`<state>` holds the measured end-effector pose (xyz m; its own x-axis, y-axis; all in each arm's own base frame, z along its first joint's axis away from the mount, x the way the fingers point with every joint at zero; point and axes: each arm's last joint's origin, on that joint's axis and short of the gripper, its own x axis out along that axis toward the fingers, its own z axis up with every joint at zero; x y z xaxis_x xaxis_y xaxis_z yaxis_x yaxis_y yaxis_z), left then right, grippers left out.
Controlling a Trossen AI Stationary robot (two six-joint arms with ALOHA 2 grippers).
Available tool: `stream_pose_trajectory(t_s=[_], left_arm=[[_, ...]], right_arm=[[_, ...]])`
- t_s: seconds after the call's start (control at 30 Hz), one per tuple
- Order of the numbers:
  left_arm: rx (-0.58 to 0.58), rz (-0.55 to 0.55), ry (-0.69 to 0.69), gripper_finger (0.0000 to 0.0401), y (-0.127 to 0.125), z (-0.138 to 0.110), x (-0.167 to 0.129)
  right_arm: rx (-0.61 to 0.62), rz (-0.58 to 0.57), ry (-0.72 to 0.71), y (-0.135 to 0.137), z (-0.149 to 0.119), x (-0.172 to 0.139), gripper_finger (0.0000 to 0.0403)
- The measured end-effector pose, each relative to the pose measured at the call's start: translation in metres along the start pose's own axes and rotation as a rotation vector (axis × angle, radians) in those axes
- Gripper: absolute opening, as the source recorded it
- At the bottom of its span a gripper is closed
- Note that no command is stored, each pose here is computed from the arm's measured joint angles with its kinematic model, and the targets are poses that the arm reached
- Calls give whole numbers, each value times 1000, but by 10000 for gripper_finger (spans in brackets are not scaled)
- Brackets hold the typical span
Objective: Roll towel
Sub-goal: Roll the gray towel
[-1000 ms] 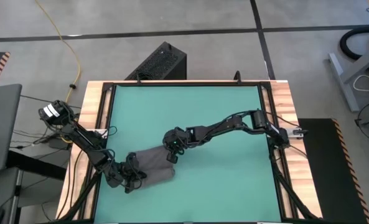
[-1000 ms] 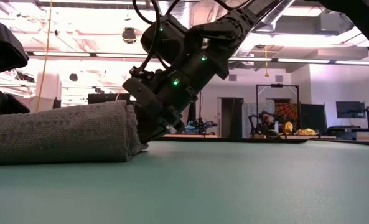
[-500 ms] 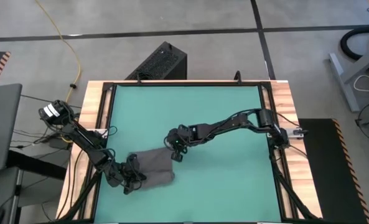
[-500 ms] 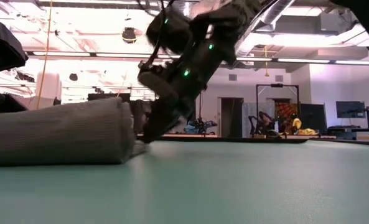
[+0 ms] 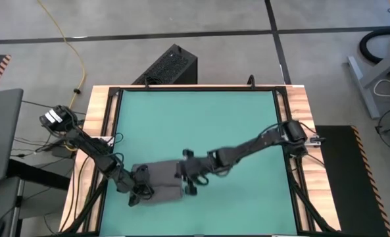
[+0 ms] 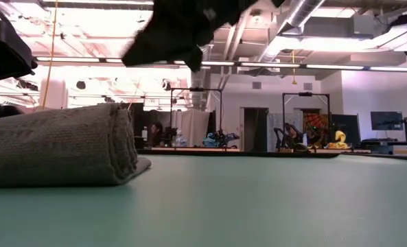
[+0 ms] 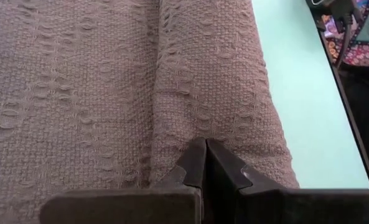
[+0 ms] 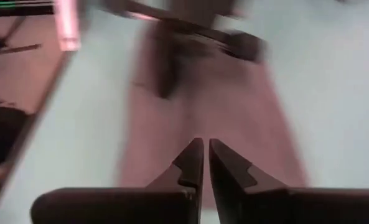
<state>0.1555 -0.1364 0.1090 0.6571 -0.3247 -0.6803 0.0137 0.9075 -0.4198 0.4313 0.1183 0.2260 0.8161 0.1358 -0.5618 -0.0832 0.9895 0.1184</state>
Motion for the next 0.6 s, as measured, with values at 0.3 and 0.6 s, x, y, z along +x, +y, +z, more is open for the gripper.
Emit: stream_pose_trajectory(t_s=[0.3, 0.6], left_arm=[[-3, -9, -9, 0, 3, 8, -7], [-21, -8, -13, 0, 3, 8, -8]], right_arm=[[-565, 115, -77, 75, -25, 9, 57], [-639, -53, -59, 90, -51, 30, 102]])
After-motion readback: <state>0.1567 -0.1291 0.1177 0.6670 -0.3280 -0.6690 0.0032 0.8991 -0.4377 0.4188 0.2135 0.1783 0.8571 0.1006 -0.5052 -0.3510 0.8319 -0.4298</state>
